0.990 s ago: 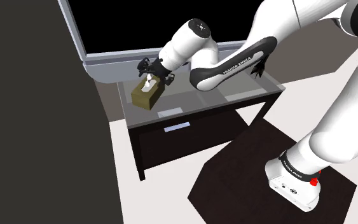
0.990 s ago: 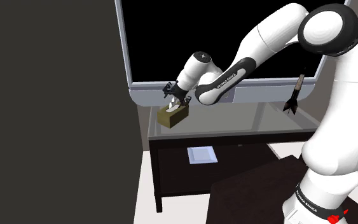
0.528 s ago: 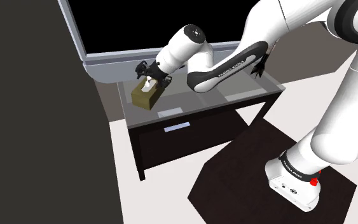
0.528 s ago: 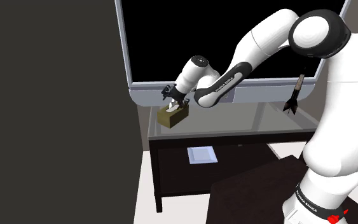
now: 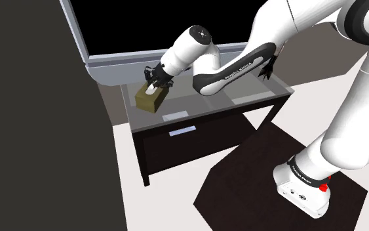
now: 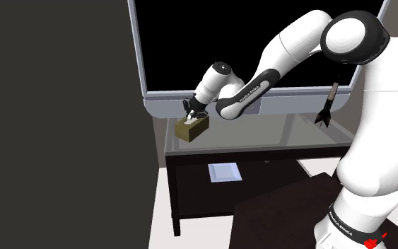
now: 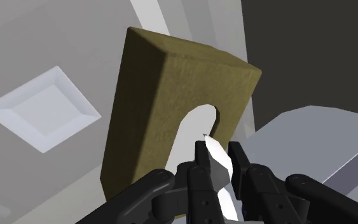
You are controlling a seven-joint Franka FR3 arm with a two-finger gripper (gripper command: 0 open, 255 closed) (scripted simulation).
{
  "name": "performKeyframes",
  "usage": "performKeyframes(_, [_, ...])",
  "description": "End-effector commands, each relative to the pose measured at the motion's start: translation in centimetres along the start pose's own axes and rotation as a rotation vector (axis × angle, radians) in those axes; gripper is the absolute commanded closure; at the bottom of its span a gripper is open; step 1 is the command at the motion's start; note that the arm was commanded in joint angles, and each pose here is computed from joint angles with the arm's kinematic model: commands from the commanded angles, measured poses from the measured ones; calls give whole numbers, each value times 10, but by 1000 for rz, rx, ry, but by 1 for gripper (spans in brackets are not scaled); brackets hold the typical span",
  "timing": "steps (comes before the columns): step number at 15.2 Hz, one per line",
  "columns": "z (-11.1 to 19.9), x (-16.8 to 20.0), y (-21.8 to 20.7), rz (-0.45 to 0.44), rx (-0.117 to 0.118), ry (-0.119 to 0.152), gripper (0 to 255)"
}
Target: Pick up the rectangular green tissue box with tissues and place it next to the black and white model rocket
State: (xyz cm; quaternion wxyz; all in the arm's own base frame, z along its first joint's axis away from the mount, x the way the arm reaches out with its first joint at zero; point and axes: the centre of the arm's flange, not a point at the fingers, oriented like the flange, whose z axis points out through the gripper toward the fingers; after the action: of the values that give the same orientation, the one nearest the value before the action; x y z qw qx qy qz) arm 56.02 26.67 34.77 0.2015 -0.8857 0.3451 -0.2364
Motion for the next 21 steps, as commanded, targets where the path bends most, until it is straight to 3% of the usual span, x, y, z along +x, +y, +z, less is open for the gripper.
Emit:
performKeyframes(1, [0,0,0,0,0,0,255])
performKeyframes(7, [0,0,0,0,0,0,255])
performKeyframes(21, [-60,21,-38,0,0,0,255])
